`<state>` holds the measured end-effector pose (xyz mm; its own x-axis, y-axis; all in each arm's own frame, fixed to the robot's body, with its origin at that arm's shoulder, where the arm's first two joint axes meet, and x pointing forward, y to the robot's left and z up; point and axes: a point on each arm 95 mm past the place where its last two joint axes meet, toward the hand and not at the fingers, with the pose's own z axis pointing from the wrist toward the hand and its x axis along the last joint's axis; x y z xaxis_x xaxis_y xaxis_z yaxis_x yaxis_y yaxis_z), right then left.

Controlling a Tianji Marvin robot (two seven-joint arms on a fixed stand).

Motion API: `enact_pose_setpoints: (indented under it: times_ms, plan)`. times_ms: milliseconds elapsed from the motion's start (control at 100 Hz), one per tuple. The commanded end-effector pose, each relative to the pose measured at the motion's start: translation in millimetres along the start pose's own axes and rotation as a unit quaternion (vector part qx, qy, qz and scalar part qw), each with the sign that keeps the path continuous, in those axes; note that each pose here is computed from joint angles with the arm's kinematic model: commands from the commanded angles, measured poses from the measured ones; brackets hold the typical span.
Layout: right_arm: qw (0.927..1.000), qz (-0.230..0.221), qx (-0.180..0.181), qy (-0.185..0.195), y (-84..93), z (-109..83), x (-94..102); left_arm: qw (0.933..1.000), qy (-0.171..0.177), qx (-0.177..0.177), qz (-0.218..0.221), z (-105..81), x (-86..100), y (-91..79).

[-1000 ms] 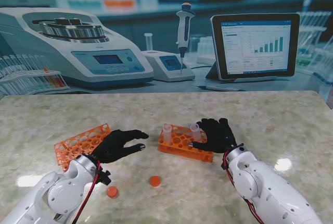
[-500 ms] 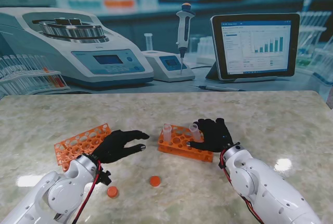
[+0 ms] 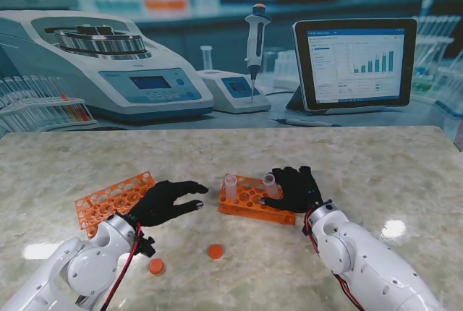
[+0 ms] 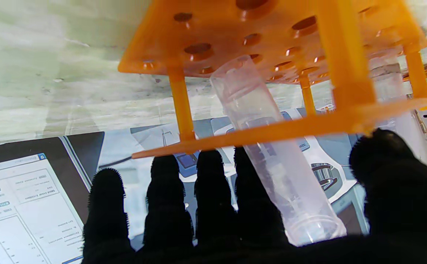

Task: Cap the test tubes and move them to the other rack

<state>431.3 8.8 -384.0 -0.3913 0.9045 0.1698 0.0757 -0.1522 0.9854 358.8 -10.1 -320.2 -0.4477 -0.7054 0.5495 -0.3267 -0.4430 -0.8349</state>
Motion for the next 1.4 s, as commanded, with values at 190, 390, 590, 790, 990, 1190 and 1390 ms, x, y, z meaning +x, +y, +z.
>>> enact_pose_setpoints:
  times_ms: [190, 390, 590, 790, 990, 1190, 1390]
  plan:
    - [1.0000, 0.004, 0.001, 0.003, -8.1, -0.6, 4.6, 1.0000, -0.001, -0.004, -0.001, 0.0, 0.1, 0.8]
    - [1.0000, 0.007, -0.005, 0.000, -8.4, 0.0, 4.8, 1.0000, -0.001, -0.004, -0.001, 0.3, 0.2, 1.0]
    - [0.9998, 0.012, -0.012, -0.006, -8.2, 1.6, 5.1, 1.0000, -0.002, -0.005, -0.001, 0.5, 0.2, 1.3]
    - [0.9997, 0.017, -0.015, -0.008, -8.7, 2.2, 5.3, 1.0000, -0.002, -0.005, -0.002, 0.7, -0.1, 1.4]
    - [0.9994, 0.021, -0.026, -0.009, -7.7, 2.5, 4.8, 1.0000, -0.002, -0.005, -0.002, 0.9, -0.4, 1.4]
    - [0.9989, 0.022, -0.041, -0.007, -3.8, 1.5, 4.7, 1.0000, -0.002, -0.005, -0.002, 1.1, -0.7, 1.5]
    - [0.9982, 0.027, -0.053, -0.005, 1.5, -0.1, 5.6, 1.0000, -0.002, -0.005, -0.002, 1.3, -0.9, 1.4]
